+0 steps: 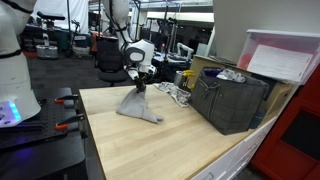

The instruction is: Fold the grey towel into a triangular shape

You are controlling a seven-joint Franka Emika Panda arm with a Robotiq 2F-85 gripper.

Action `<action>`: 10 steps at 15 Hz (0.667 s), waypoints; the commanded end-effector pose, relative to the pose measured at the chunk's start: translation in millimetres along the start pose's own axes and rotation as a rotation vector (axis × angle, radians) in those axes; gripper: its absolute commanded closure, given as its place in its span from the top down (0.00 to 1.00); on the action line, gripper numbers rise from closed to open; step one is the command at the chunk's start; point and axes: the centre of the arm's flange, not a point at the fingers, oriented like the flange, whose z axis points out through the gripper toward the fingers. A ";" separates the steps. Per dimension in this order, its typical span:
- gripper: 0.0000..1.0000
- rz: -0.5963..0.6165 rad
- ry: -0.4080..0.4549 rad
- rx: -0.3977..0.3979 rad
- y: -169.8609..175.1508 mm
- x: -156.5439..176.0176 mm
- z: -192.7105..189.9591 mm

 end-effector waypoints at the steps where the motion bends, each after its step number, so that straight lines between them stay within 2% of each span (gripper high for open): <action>1: 0.03 0.034 0.015 0.082 32.0 -3.2 -35.9; 5: 0.03 0.093 0.051 0.137 81.1 -8.7 -50.4; 7: 0.03 0.129 0.066 0.127 102.9 -14.8 -54.6; 10: 0.03 0.186 0.070 0.066 132.8 -23.5 -54.1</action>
